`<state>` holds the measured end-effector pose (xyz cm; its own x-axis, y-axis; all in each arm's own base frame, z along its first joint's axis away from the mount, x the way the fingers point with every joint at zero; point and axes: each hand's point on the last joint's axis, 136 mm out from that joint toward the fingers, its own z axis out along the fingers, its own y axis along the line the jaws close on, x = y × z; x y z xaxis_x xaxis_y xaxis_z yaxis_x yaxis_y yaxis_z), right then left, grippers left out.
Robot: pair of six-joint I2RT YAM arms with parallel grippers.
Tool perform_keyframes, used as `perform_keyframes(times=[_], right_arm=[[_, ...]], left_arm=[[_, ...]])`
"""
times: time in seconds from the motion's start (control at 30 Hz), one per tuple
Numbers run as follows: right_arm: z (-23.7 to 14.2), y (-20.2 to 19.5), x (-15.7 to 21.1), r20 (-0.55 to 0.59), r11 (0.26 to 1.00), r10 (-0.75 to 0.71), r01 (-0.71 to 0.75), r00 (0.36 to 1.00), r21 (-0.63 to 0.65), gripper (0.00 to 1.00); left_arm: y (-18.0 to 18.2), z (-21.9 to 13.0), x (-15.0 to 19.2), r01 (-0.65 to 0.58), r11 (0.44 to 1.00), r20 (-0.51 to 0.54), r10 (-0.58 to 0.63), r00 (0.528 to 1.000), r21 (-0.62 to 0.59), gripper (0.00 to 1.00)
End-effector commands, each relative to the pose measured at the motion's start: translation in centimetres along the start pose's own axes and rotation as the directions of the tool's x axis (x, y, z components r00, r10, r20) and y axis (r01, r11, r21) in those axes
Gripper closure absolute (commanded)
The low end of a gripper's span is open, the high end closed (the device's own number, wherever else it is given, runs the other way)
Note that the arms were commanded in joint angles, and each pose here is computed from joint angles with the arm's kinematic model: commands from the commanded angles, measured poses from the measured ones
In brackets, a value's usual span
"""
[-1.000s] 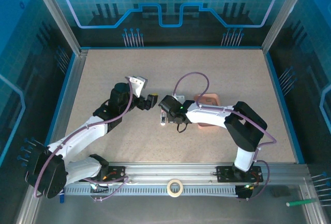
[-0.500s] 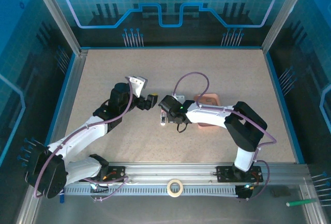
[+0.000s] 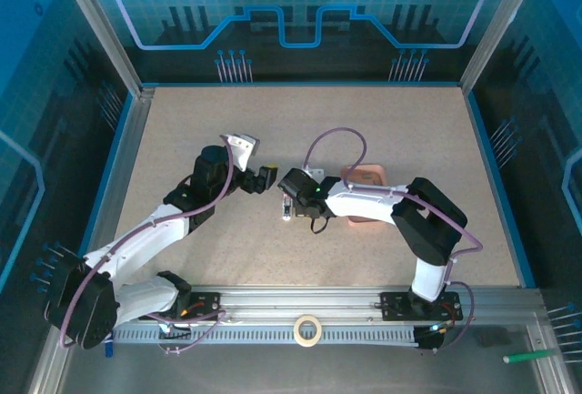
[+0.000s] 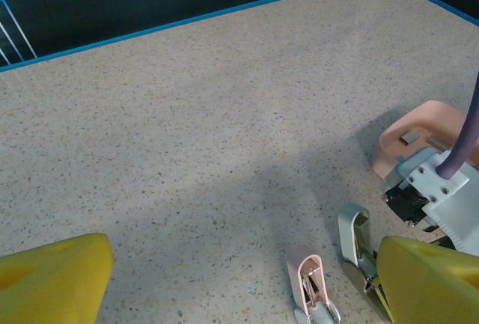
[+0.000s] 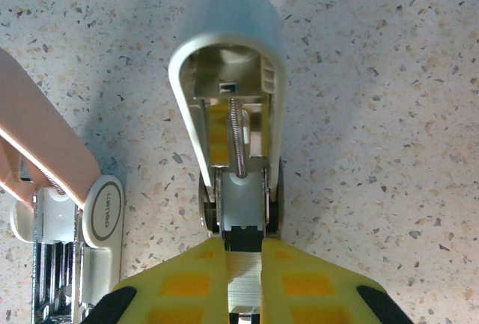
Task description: Load the staples into the stapler
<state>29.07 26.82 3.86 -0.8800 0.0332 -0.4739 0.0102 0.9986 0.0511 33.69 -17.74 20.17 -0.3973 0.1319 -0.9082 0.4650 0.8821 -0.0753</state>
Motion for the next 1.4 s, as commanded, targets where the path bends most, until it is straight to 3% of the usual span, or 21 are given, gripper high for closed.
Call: perform_keyframes(times=[0.0,0.33,0.8,1.17,1.37], right_arm=[[0.8,-0.2,0.9,-0.031,1.000,-0.007,0.007,0.999,0.020,0.86],[0.0,-0.2,0.2,-0.021,1.000,-0.003,0.003,1.000,0.031,0.71],[-6.6,-1.9,-3.6,0.086,0.999,-0.040,0.043,0.996,-0.030,0.68],[-6.7,-10.8,-3.0,-0.157,0.999,0.030,-0.035,0.987,-0.031,0.66],[-5.2,-13.9,-3.9,-0.201,0.996,0.081,-0.087,0.976,-0.025,0.65]], left_arm=[[-0.1,-0.4,-1.3,-0.006,1.000,0.027,0.006,1.000,0.008,0.08],[0.0,-0.4,-1.2,-0.007,1.000,0.025,0.007,1.000,0.007,0.08],[-0.2,-0.3,-1.3,-0.002,1.000,0.026,0.001,1.000,0.014,0.08],[-0.2,0.0,-0.9,-0.008,1.000,0.012,0.008,1.000,0.015,0.08],[-0.1,0.2,-0.7,-0.011,1.000,0.003,0.011,1.000,0.015,0.08]])
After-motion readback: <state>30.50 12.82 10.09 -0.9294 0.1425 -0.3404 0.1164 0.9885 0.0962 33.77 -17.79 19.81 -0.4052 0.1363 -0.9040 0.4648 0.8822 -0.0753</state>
